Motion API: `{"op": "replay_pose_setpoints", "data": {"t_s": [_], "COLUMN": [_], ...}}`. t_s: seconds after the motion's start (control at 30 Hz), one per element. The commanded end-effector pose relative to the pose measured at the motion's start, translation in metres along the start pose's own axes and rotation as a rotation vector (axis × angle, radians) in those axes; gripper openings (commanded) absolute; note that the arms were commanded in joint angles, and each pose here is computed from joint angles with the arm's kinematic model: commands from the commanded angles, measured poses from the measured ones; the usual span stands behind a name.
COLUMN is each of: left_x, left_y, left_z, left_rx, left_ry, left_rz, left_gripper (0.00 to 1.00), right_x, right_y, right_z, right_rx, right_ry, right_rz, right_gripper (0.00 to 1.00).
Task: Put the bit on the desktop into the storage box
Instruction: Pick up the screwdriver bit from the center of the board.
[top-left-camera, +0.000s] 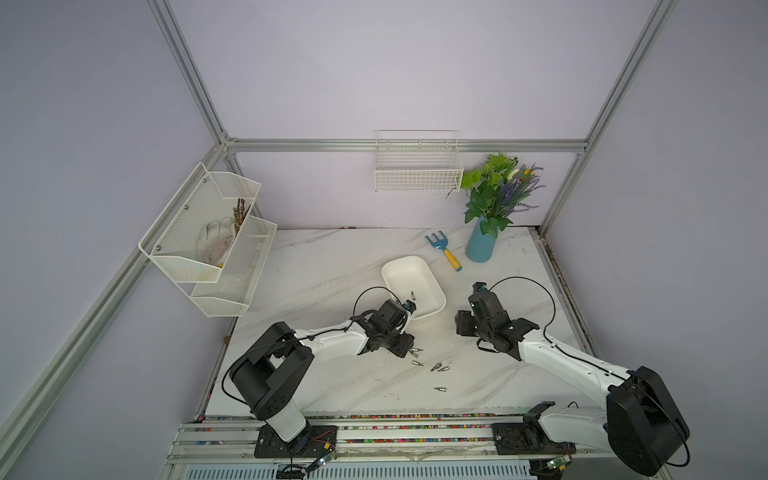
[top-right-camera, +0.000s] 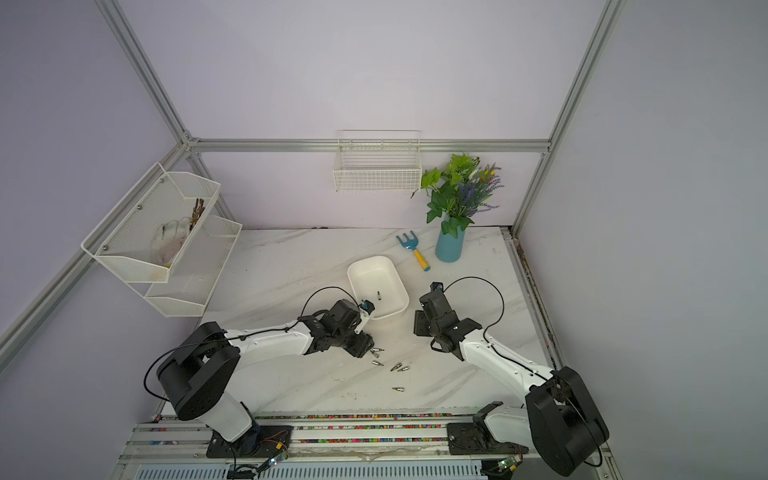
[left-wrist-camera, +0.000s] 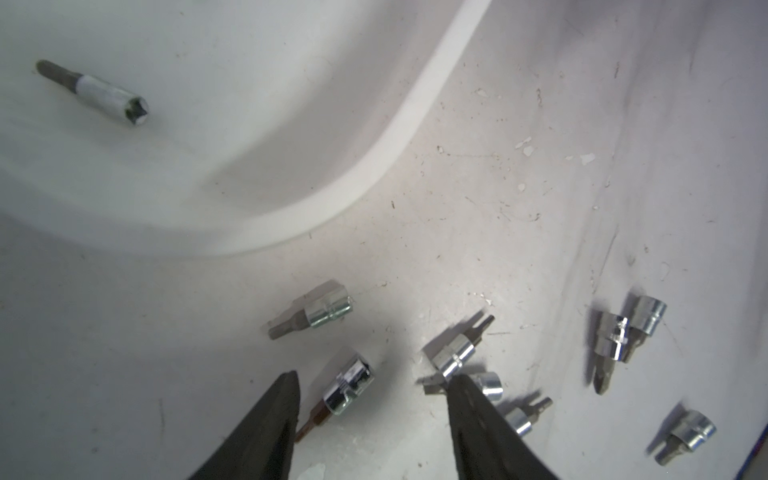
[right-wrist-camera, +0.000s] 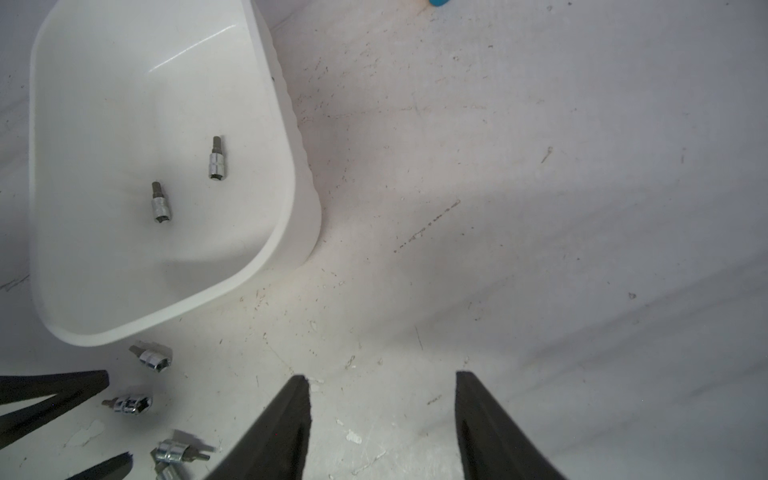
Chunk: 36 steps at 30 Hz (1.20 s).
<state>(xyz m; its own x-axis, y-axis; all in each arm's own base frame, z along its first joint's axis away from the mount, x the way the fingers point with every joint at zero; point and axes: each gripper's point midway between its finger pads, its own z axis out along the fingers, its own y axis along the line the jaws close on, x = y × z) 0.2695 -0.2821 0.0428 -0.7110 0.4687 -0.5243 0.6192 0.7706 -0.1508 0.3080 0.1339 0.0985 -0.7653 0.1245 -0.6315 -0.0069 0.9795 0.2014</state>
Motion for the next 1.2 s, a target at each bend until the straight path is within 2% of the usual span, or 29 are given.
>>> {"op": "replay_pose_setpoints", "data": {"t_s": [0.0, 0.57, 1.17], "left_x": [-0.005, 0.006, 0.03], "left_y": [0.001, 0.008, 0.008], "left_z": [0.0, 0.009, 0.013], "left_rx": [-0.027, -0.104, -0.1], "left_ry": [0.0, 0.069, 0.149], "left_rz": [0.035, 0.063, -0.032], "left_gripper": [0.57, 0.35, 0.13], "right_x": [-0.008, -0.006, -0.007], "right_y": [-0.001, -0.003, -0.006], "right_z": [-0.003, -0.002, -0.003], "right_rx": [-0.003, 0.002, 0.006], "right_ry": [-0.04, -0.036, -0.042], "right_rz": [0.0, -0.002, -0.002], "right_gripper": [0.59, 0.58, 0.58]}}
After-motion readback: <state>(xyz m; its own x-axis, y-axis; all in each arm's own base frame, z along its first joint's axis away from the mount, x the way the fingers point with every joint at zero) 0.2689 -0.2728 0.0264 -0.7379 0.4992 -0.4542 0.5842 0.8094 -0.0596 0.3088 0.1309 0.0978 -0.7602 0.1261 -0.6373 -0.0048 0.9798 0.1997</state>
